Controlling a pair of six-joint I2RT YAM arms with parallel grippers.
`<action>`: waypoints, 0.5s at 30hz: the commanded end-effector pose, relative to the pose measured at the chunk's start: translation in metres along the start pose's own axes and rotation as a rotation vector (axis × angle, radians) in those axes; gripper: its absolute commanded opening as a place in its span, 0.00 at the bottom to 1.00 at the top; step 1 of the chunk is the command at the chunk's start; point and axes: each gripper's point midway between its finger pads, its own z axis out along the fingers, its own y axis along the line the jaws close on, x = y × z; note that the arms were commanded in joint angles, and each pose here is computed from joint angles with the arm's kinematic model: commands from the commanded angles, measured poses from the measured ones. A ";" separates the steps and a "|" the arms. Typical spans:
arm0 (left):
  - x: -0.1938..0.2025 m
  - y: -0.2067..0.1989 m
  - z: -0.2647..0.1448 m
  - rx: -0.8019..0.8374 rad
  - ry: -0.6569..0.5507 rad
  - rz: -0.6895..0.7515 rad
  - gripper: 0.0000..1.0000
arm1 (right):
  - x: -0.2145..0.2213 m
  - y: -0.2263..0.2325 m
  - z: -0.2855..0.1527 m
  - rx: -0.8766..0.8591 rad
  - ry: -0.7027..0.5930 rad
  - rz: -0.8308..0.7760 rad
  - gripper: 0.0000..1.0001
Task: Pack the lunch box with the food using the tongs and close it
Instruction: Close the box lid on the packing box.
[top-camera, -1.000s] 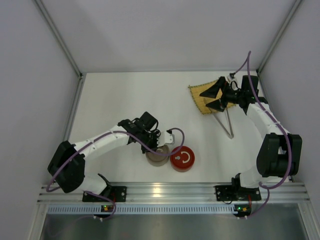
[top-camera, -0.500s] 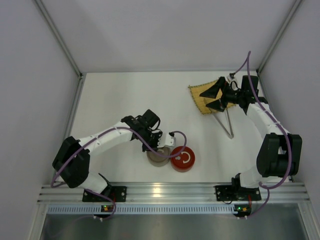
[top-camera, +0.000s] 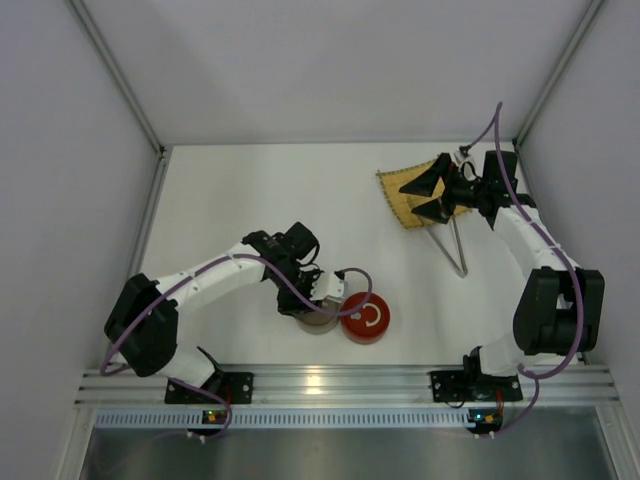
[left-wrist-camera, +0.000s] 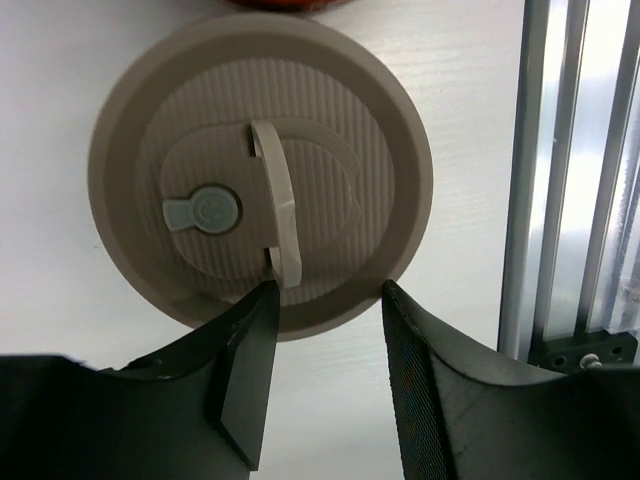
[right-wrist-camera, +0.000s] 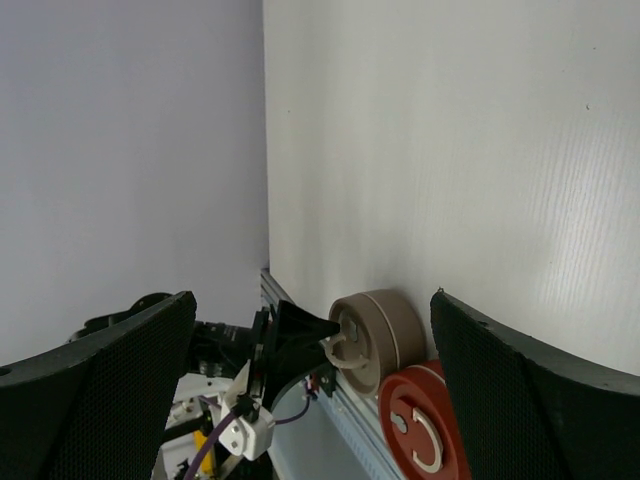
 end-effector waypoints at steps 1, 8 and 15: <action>0.015 -0.013 -0.007 0.038 0.073 -0.048 0.50 | -0.010 0.024 -0.011 -0.037 -0.043 -0.071 0.99; -0.003 -0.017 -0.022 0.040 0.009 -0.032 0.46 | -0.010 0.023 -0.011 -0.035 -0.043 -0.070 0.99; -0.027 -0.020 -0.041 0.026 -0.083 -0.009 0.31 | -0.010 0.024 -0.011 -0.038 -0.042 -0.072 0.99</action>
